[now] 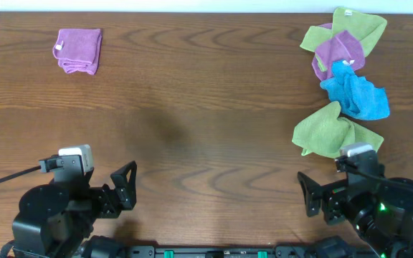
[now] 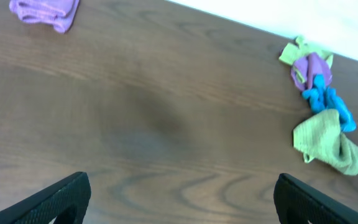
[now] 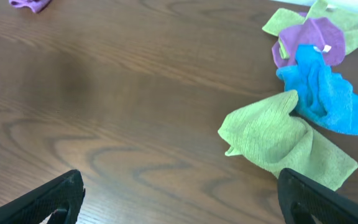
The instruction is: Fold the cloth
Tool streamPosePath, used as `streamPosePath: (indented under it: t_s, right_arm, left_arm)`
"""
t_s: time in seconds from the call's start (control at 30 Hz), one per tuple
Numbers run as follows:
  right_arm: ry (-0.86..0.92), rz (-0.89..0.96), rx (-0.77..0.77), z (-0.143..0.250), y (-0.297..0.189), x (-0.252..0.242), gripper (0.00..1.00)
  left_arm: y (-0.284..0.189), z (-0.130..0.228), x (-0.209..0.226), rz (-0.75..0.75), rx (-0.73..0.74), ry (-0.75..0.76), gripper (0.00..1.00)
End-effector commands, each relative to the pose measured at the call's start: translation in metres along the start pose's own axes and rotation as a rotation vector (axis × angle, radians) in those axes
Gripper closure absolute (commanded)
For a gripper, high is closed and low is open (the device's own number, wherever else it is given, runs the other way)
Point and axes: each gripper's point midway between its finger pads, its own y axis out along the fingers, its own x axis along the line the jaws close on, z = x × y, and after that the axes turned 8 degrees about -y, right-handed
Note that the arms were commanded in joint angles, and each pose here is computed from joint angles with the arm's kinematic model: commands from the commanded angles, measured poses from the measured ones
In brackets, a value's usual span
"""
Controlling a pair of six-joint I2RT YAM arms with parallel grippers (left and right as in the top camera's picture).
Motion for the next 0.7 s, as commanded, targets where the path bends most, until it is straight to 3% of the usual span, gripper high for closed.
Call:
streamPosePath:
  t_s: [0.0,0.23,0.4,0.57,0.67]
  right_arm:
    - [-0.011,-0.003,0.015,0.004,0.001,0.001,0.01]
    - [-0.011,-0.005,0.041,0.01,0.001,0.001,0.01]
    - [-0.011,-0.005,0.04,0.01,0.001,0.001,0.01]
    - [-0.011,-0.005,0.041,0.01,0.001,0.001,0.01]
    - [-0.011,-0.005,0.04,0.01,0.001,0.001,0.01]
  left_arm:
    - [-0.001,0.005,0.003,-0.011,0.018,0.0,0.05]
    - [-0.002,0.017,0.016,-0.071,0.062,0.016,0.05]
    - [-0.002,-0.01,0.037,-0.174,-0.095,0.114,0.05]
    - [0.022,0.002,0.044,-0.106,-0.171,0.285,0.05]
    - [0.041,0.014,0.056,-0.091,-0.223,0.301,0.05]
